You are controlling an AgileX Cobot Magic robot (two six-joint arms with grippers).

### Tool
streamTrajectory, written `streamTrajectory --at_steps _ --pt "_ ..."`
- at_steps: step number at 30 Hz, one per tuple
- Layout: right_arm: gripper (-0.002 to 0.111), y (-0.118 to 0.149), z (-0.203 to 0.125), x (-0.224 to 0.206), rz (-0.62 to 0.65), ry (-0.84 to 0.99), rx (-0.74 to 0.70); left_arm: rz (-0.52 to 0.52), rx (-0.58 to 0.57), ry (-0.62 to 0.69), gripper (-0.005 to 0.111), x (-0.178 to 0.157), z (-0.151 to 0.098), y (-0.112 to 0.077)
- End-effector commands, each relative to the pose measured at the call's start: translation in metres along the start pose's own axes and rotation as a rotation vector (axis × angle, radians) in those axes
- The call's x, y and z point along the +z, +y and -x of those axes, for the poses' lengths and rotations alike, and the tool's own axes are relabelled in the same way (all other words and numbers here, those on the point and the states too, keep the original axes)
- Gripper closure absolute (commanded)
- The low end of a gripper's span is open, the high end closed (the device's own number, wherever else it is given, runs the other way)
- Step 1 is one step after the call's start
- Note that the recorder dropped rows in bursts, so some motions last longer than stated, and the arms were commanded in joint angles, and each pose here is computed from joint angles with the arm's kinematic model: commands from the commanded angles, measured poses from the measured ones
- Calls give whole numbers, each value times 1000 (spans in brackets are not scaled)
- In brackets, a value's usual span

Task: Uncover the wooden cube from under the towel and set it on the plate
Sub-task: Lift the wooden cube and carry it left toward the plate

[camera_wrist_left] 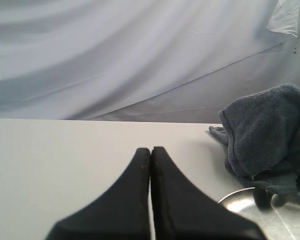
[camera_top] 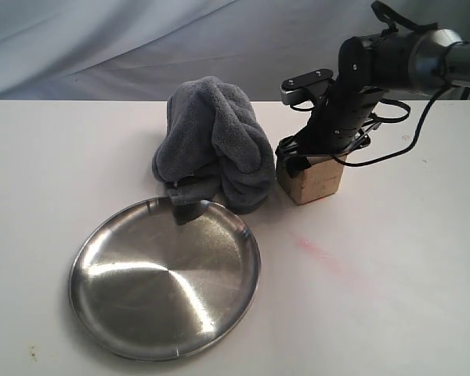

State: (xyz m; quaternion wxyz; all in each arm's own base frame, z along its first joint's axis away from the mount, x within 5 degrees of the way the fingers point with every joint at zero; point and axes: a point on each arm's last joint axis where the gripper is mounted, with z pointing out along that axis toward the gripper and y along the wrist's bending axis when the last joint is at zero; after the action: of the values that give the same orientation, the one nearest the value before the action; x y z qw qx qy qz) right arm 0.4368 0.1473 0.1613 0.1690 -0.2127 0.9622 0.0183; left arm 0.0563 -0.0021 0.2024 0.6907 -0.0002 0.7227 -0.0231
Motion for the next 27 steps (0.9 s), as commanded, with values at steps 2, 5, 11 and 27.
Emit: streamTrajectory --at_steps 2,5,11,27 --pt "52 1 5 -18 4 -42 9 -1 -1 1 105 0 -1 0" --pt "52 1 7 -26 2 -59 9 -1 -1 1 105 0 -1 0" --pt "52 1 9 -48 0 -86 8 -1 -1 1 105 0 -1 0" --pt "52 33 4 -134 149 -152 -81 -1 -1 1 105 0 -1 0"
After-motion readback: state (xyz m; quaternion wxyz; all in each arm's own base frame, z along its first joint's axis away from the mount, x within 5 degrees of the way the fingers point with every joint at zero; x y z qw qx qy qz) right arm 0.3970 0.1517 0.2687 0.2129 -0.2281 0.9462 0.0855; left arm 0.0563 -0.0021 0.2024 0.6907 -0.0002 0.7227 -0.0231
